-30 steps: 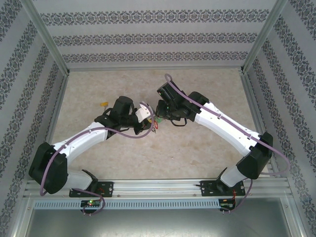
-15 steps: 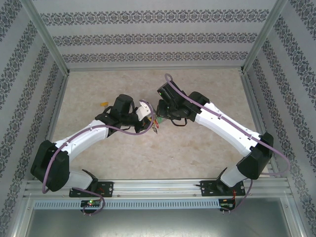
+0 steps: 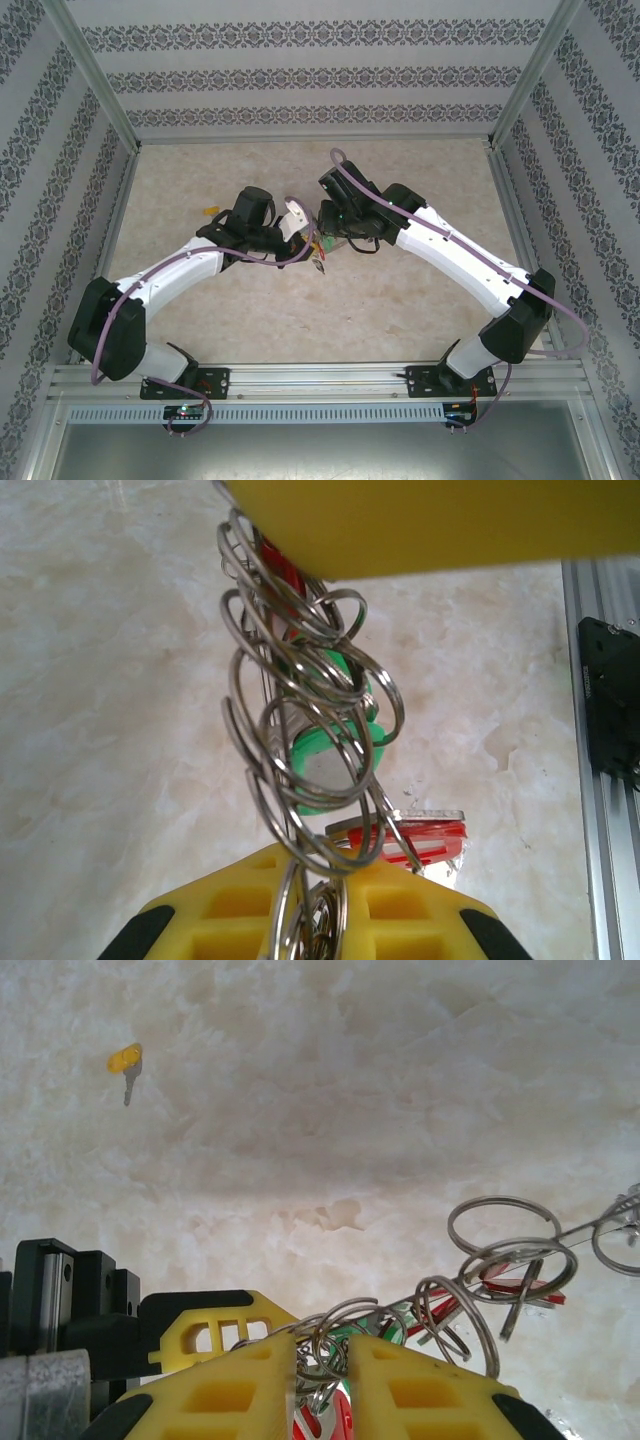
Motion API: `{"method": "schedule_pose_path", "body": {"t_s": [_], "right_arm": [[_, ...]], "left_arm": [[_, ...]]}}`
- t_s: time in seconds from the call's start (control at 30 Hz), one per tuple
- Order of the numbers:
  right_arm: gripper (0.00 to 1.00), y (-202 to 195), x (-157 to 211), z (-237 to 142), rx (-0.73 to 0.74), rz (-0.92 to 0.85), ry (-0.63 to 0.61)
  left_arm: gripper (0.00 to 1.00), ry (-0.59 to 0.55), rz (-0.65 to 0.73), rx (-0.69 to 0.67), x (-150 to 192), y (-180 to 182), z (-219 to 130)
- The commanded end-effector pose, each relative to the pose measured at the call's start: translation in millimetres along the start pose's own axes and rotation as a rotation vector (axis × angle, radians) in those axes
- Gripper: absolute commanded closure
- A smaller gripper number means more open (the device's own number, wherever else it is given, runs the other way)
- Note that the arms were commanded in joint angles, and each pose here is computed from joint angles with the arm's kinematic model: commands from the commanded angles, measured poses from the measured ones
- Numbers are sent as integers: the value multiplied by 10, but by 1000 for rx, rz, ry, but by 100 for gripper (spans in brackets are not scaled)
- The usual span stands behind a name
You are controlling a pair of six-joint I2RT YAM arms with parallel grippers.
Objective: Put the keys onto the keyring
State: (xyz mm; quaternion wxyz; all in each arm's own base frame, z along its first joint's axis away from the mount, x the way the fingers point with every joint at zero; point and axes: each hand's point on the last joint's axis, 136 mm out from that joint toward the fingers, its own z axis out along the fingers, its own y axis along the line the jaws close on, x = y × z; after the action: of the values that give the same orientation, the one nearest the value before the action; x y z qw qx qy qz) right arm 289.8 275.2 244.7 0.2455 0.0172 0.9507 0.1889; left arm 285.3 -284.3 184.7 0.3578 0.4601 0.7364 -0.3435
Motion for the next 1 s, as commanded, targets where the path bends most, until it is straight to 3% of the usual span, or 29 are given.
{"method": "schedule_pose_path", "body": {"t_s": [0.0, 0.47, 0.97], "right_arm": [[78, -132, -41, 7, 61, -33, -18], [79, -231, -27, 91, 108, -67, -23], [82, -272, 15, 163, 118, -288, -30]], "left_arm": [[100, -55, 12, 31, -219, -18, -68], [100, -67, 7, 42, -250, -31, -96], [100, -47, 14, 14, -237, 1, -132]]}}
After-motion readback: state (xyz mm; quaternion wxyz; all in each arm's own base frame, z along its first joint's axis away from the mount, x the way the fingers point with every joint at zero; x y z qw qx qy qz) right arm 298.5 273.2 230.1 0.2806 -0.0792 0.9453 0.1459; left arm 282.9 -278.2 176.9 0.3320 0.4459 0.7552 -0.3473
